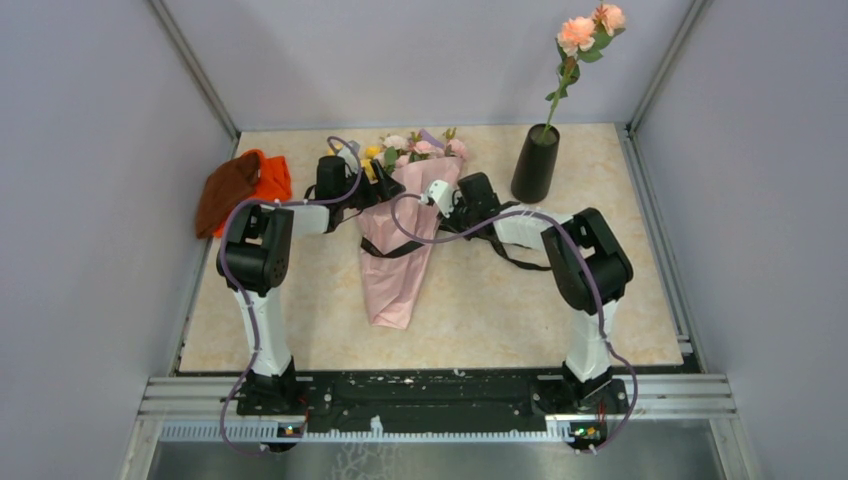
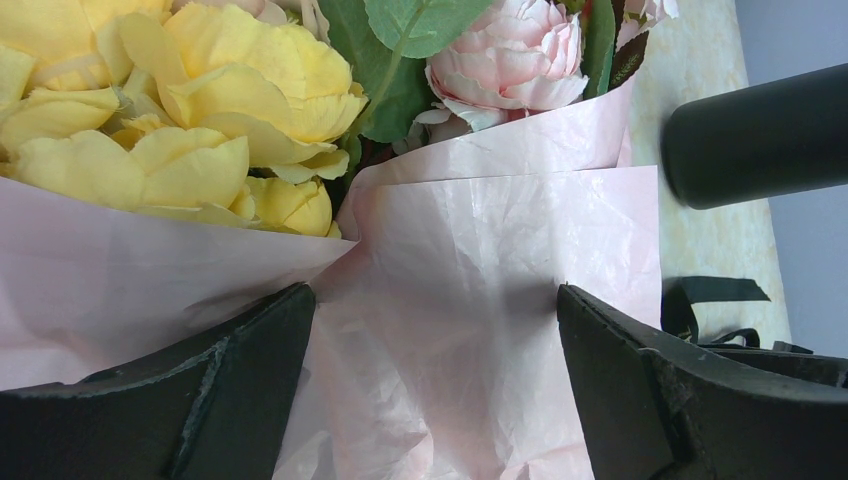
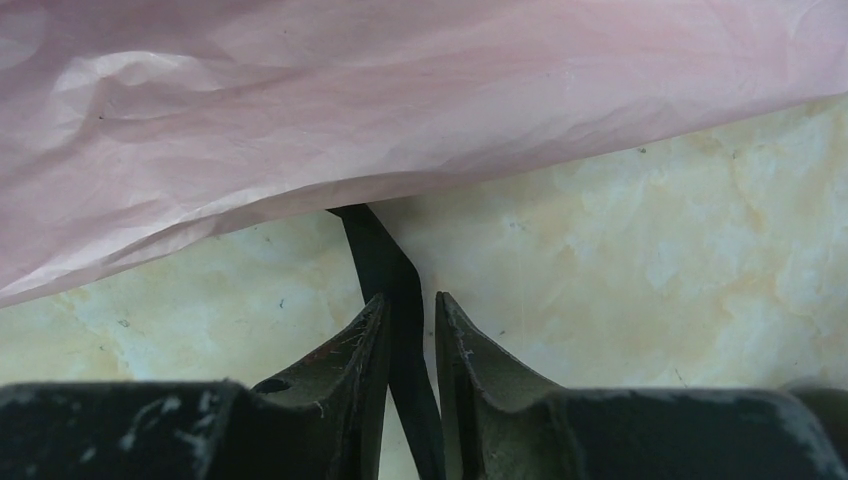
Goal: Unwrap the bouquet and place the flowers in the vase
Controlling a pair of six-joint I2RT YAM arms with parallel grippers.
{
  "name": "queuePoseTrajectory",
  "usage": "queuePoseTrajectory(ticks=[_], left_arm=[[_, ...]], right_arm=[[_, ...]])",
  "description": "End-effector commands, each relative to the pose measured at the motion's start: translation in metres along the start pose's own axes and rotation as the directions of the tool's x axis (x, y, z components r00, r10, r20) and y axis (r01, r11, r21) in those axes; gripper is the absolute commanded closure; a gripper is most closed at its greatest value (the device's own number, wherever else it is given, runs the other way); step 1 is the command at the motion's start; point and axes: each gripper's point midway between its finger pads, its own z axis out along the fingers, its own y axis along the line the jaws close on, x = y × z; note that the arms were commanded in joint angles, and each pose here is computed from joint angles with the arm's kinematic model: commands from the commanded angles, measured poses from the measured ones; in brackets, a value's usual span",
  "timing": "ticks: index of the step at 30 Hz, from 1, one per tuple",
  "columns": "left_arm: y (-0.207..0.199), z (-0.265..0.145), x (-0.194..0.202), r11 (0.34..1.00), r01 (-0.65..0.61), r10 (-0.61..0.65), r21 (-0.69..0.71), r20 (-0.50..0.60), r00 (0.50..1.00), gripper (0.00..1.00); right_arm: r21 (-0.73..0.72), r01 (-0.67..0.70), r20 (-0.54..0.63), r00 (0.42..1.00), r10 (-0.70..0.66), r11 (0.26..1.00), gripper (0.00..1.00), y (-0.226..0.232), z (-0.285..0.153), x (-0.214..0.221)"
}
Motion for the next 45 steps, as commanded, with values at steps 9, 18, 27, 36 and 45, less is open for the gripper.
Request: queuePoseTrajectory(ticks=[9,18,27,36,45], left_arm=[[0.036,-0.007,0.031,0.992,0.053,-0.064,-0.118,-0.089,0.994,0.01],[0.038,-0.008,0.032,0.991,0.059,-0.07,-0.124,-0.091,0.993,0.01],[0.032,-0.01,0.027,0.993,0.06,-0.07,-0.106,-0.085,0.994,0.01],[0.028,-0.008,0.023,0.993,0.068,-0.076,-0.097,-0.086,0.993,0.01],[0.028,-0.012,0.029,0.992,0.081,-0.09,-0.097,-0.091,0.992,0.01]], right_arm=[[-0.015,-0.034,0.027,0.999,0.034,0.999,1.0,-0.015,0.01,-0.011],[0.012,-0.061,0.045,0.997,0.06,0.998,1.0,-0.025,-0.004,-0.016],[0.146,-0.151,0.088,0.986,0.139,0.978,1.0,-0.065,-0.043,-0.013],[0.451,-0.38,0.231,0.924,0.306,0.807,1.0,-0.133,-0.123,0.001],[0.614,-0.57,0.538,0.808,0.238,0.546,1.0,-0.174,-0.272,-0.037]])
